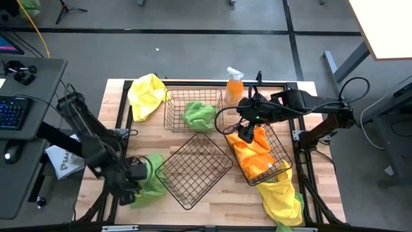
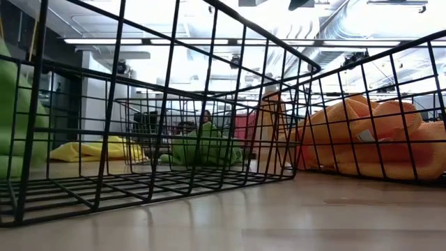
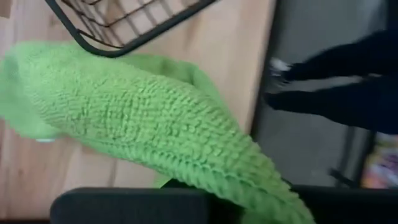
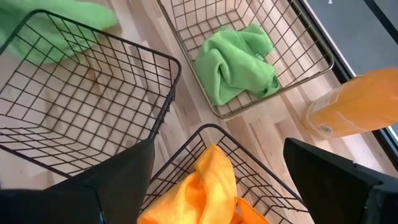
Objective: Sort microfiber towel by color & place in baskets
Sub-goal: Put the left green microfiber cloth into the top wire basket
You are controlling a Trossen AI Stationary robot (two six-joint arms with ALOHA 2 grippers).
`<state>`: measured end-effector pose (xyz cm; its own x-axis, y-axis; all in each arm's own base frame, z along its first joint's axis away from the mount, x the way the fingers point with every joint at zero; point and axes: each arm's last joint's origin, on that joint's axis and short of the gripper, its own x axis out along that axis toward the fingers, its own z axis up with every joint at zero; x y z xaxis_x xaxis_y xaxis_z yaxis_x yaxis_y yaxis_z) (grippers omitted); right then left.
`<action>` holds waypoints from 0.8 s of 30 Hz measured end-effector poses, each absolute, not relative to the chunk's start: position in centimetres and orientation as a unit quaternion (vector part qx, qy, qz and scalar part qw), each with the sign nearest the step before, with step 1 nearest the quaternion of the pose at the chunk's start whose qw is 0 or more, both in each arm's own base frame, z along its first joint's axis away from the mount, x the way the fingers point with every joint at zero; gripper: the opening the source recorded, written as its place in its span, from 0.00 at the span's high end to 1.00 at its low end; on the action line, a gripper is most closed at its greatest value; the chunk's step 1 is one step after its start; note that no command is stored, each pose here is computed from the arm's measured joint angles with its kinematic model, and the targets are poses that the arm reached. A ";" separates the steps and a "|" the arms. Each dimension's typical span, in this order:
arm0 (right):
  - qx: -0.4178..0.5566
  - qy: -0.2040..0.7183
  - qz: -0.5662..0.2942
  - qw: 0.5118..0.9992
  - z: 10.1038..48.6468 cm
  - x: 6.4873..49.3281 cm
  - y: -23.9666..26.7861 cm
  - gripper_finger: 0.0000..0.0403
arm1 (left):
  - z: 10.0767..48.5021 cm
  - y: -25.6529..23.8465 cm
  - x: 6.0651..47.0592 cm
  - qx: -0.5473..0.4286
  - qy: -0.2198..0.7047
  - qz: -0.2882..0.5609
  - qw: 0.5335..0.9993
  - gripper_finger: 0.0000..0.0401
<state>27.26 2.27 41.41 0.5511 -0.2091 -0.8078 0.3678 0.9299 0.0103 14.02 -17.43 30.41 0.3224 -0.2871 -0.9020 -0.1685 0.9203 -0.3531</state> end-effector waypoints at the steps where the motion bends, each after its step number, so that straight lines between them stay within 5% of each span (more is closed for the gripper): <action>1: 0.089 0.443 -0.164 0.877 41.5 27.2 2.3 0.12 | 31.5 -17.1 13.7 -0.203 0.580 -0.049 0.787 1.00; 6: 0.087 0.440 -0.161 0.879 41.7 26.9 2.3 0.12 | 37.7 -15.0 12.8 -0.247 0.530 -0.103 0.805 1.00; 12: 0.092 0.420 -0.158 0.889 42.1 27.1 2.3 0.12 | 45.3 -10.0 13.3 -0.257 0.345 -0.064 0.901 1.00; 17: 0.091 0.377 -0.162 0.907 42.8 27.3 2.2 0.12 | 49.7 -5.4 13.7 -0.112 0.205 0.060 0.970 1.00; 24: 0.110 0.296 -0.193 0.929 44.1 28.0 2.0 0.12 | 50.0 -0.3 16.7 0.086 0.203 0.220 0.950 1.00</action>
